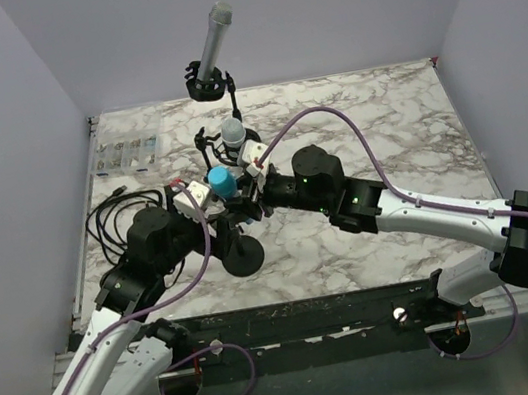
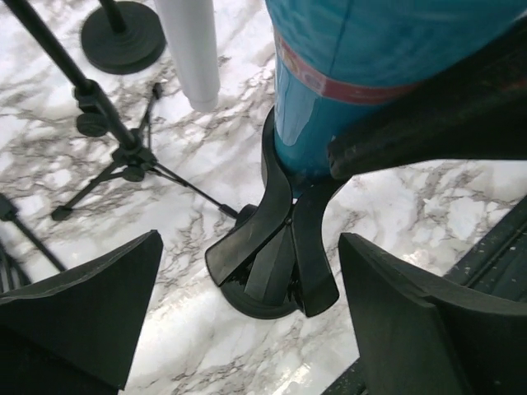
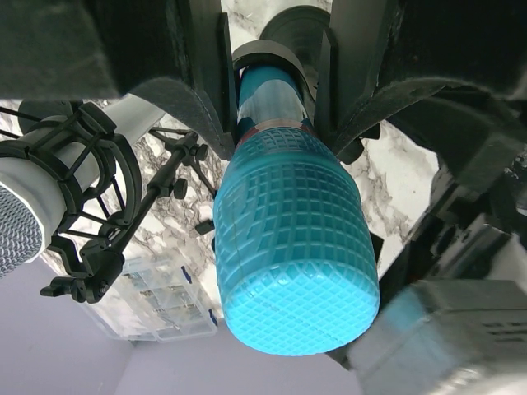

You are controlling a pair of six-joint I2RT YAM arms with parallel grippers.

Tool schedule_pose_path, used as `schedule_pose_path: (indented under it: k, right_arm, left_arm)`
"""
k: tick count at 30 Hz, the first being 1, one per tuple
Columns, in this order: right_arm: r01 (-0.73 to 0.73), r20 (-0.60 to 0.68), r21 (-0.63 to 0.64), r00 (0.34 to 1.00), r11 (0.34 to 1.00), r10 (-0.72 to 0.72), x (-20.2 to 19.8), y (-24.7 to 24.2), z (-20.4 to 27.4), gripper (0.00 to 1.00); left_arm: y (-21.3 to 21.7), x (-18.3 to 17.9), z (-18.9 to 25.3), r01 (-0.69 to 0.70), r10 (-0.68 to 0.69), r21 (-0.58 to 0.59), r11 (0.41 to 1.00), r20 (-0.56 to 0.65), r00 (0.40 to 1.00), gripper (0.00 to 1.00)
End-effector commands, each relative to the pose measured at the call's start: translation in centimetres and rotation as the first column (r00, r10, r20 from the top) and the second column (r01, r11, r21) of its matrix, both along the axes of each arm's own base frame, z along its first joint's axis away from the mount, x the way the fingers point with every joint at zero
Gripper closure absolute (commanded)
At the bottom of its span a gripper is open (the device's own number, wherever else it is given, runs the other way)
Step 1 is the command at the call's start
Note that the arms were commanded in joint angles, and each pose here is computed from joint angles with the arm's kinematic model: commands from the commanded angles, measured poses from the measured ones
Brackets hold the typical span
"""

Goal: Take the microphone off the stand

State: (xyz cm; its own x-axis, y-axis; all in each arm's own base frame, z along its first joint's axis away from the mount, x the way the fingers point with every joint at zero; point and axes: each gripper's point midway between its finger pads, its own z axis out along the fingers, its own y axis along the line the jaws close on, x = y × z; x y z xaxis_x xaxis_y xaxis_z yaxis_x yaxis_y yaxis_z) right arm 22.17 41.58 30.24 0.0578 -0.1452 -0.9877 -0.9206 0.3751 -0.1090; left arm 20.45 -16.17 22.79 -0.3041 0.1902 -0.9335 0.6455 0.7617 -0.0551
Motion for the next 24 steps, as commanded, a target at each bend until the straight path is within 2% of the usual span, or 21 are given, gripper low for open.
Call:
schedule_pose_path:
  k: [1,3,5,7,8,9,16,24]
  right_arm:
    - [-0.038,-0.049,-0.033,0.998,0.999,0.036,-0.9,0.0,-1.2,0.99]
    - [-0.037,-0.055,-0.023,0.998,0.999,0.035,-0.9,0.1,-1.0,0.99]
    - [-0.036,-0.063,-0.006,0.997,0.999,0.035,-0.9,0.3,-0.9,0.99]
    - [-0.023,-0.070,0.009,0.997,1.000,0.024,-0.7,0.4,-0.8,0.99]
    - [-0.010,-0.073,0.015,0.997,1.000,0.012,-0.5,0.4,-0.8,0.99]
    - [0.003,-0.075,0.024,0.997,1.000,-0.001,-0.3,0.3,-0.8,0.99]
    - [0.099,-0.099,0.139,0.991,0.985,-0.086,0.7,-0.3,1.2,0.99]
    - [0.122,-0.092,0.231,0.990,0.965,-0.103,1.3,0.0,5.4,0.99]
  left_arm:
    - [-1.6,-0.3,1.4,0.106,-0.106,-0.049,0.993,0.001,0.994,0.16]
    - [-1.8,-0.5,1.2,0.121,-0.121,-0.053,0.991,-0.002,0.993,0.23]
    - [-2.0,-0.7,1.1,0.137,-0.138,-0.052,0.989,-0.006,0.990,0.39]
    - [-2.0,-0.9,1.0,0.149,-0.150,-0.045,0.988,-0.009,0.989,0.70]
    - [-1.9,-0.9,0.9,0.147,-0.148,-0.041,0.988,-0.011,0.989,0.90]
    - [-1.7,-0.7,0.7,0.131,-0.132,-0.034,0.991,-0.013,0.991,1.00]
    - [-1.3,-0.6,0.4,0.110,-0.110,-0.028,0.994,-0.002,0.994,1.00]
    - [-1.7,-0.8,0.5,0.132,-0.133,-0.032,0.991,-0.012,0.991,1.00]
